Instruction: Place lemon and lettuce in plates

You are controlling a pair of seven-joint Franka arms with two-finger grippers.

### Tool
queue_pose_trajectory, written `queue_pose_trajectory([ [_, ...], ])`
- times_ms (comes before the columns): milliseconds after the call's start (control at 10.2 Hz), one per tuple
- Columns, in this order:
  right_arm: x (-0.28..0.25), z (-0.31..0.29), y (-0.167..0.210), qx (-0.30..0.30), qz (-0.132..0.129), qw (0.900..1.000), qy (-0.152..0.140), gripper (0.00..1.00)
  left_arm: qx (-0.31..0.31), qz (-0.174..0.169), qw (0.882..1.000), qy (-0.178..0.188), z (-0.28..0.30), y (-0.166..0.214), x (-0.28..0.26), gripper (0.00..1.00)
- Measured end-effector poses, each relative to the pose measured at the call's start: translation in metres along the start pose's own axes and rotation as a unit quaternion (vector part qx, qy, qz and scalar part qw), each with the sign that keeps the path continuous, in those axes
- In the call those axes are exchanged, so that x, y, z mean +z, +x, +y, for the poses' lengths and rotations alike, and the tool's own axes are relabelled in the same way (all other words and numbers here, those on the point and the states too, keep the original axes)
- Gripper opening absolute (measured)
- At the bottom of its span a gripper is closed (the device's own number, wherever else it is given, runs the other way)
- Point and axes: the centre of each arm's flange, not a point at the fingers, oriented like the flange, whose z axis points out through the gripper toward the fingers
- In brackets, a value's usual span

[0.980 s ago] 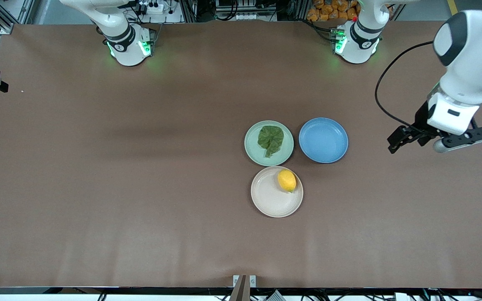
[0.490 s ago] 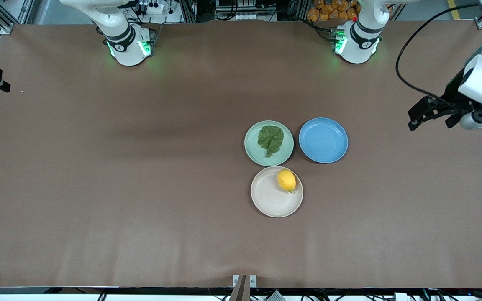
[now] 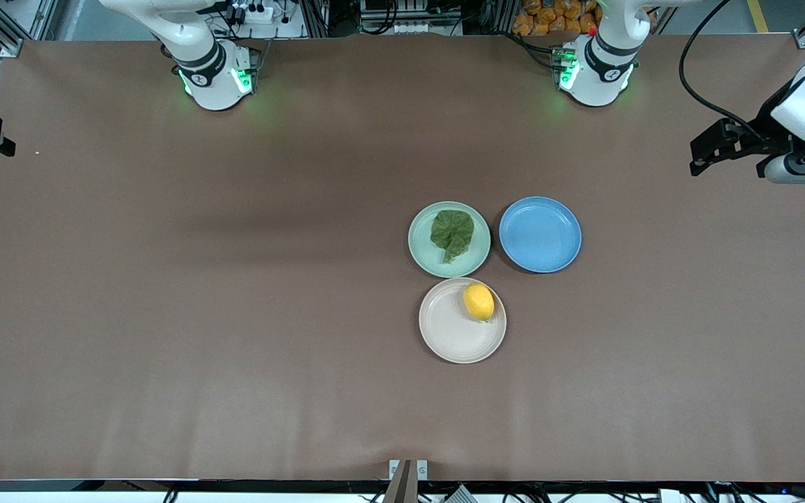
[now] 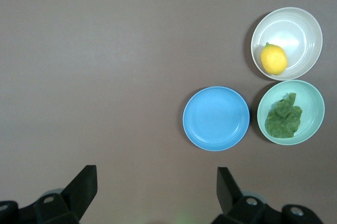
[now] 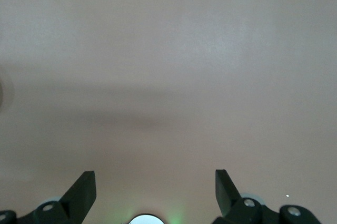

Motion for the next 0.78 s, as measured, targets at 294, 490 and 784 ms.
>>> queue_pose_trajectory([
  [294,0.000,0.000,-0.001,0.000,-0.001,1.000,0.000,1.00,-0.003,-0.004,1.000,0.000,-0.004,0.000,0.000,1.00],
  [490,-0.001,0.001,-0.002,0.001,0.000,1.000,0.000,1.00,-0.005,0.000,1.000,0.000,-0.006,-0.001,-0.005,1.00],
  [784,-0.002,0.002,-0.002,0.002,0.000,1.000,0.000,1.00,-0.005,0.005,1.000,0.000,-0.006,-0.002,-0.011,1.00],
])
